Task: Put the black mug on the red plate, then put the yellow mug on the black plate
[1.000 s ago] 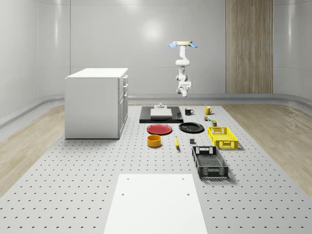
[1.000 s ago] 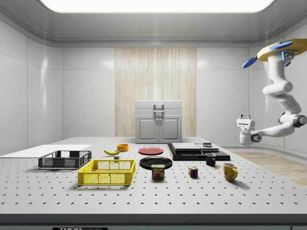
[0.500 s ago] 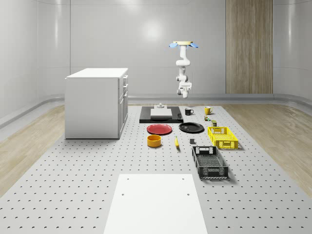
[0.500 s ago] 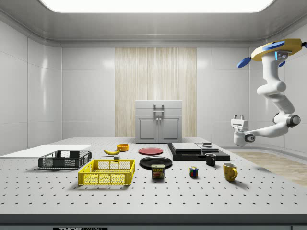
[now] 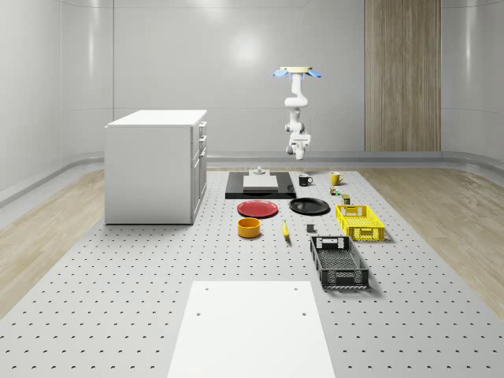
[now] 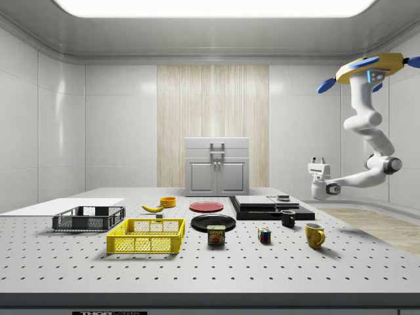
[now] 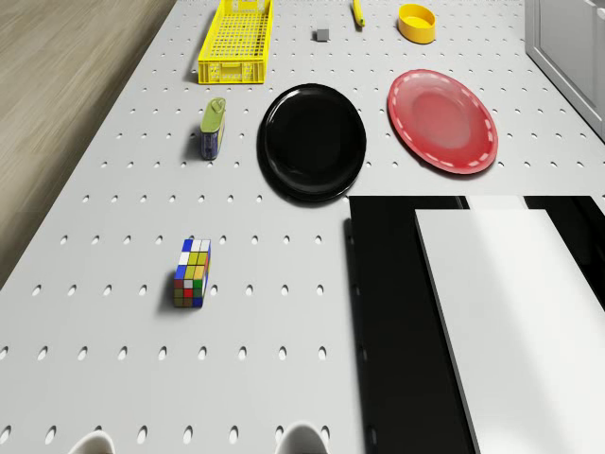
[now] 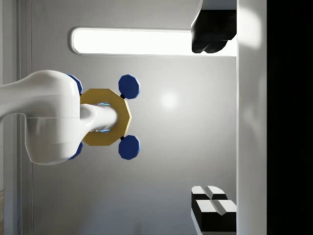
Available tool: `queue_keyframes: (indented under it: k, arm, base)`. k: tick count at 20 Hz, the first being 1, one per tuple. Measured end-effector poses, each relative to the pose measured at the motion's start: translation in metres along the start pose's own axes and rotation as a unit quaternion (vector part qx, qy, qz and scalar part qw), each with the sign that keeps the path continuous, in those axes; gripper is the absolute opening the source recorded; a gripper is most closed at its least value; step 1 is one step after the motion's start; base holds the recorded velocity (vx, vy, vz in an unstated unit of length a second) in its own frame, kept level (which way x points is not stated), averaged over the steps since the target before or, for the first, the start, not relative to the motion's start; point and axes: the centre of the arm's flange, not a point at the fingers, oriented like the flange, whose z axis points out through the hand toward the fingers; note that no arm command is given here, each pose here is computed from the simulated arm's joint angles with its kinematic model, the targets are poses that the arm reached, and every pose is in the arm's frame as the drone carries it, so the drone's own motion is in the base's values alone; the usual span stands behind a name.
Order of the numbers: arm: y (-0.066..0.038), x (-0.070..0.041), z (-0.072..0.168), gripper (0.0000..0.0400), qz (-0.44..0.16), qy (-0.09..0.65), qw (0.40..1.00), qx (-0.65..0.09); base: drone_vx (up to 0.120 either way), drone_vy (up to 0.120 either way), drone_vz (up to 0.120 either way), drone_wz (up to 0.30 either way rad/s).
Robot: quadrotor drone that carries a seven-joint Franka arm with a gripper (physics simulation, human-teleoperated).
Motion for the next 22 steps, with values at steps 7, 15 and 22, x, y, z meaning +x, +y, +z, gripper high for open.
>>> queue_keyframes:
  k: [7,15,22]
  arm:
    - [0.000,-0.001,0.000,0.0400,0.000,0.005,1.000,-0.002]
    - [-0.003,-0.004,0.000,0.0400,0.000,0.022,1.000,-0.014]
    - [-0.011,-0.014,0.002,0.0400,-0.001,0.069,0.996,-0.057]
  base:
    - [0.114,0.000,0.000,0.000]
    - [0.000,-0.100,0.000,0.000]
    - [0.000,0.000,-0.063,0.000]
